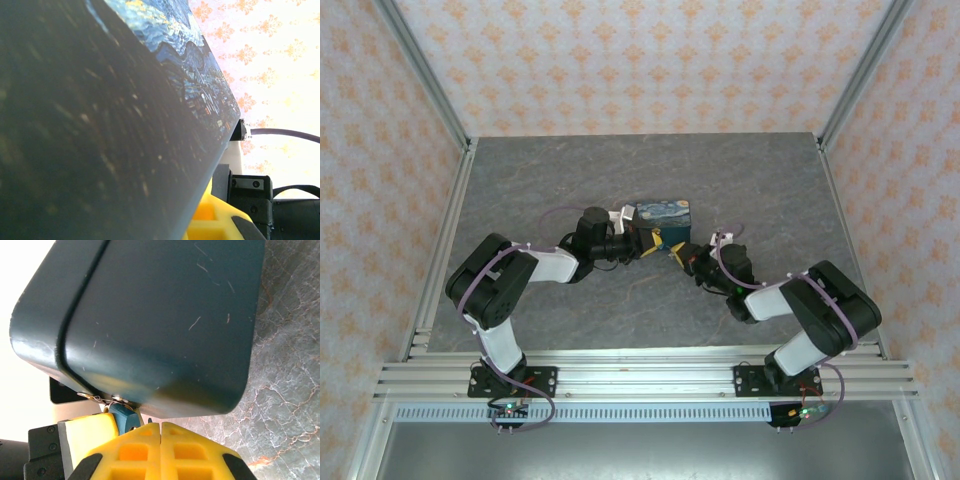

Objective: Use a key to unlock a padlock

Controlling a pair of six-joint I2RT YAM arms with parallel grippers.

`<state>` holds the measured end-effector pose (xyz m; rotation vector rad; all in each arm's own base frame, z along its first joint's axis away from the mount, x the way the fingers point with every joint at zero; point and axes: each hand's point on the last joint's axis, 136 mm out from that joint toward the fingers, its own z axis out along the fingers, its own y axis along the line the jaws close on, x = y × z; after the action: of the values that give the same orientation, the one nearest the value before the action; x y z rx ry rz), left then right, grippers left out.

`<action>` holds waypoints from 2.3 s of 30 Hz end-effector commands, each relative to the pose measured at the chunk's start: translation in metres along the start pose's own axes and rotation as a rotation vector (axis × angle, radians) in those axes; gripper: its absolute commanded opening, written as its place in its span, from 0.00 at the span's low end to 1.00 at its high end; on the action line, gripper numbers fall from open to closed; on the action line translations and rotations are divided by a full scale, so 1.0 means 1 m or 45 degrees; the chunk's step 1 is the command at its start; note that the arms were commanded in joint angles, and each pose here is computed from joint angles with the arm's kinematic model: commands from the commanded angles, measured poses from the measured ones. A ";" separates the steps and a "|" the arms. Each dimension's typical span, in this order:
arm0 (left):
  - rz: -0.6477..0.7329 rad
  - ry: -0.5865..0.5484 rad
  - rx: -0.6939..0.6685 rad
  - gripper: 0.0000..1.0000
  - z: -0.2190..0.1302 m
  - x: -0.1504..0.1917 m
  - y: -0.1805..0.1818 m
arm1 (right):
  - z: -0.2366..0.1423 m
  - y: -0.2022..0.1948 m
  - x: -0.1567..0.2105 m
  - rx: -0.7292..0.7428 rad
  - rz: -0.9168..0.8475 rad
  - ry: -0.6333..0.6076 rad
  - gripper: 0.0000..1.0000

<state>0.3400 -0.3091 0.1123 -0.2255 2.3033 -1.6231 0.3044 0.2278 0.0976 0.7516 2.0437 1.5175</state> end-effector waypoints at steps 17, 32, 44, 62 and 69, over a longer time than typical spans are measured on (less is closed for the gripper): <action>0.085 -0.040 0.117 0.00 -0.007 -0.013 -0.034 | 0.008 0.030 0.001 -0.118 -0.024 -0.004 0.00; 0.074 -0.047 0.101 0.00 -0.006 -0.014 -0.030 | 0.009 0.039 0.006 -0.145 -0.029 0.019 0.00; 0.073 -0.042 0.090 0.00 -0.005 -0.013 -0.026 | 0.007 0.042 0.006 -0.146 -0.040 0.008 0.00; 0.049 -0.048 0.111 0.00 -0.006 -0.014 -0.030 | 0.011 0.041 0.007 -0.134 -0.068 0.023 0.00; 0.038 -0.052 0.133 0.00 -0.008 -0.014 -0.036 | 0.016 0.029 0.006 -0.136 -0.037 0.011 0.00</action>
<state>0.3484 -0.3023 0.1146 -0.2917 2.2850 -1.6276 0.3112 0.2419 0.1062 0.7188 2.0092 1.5502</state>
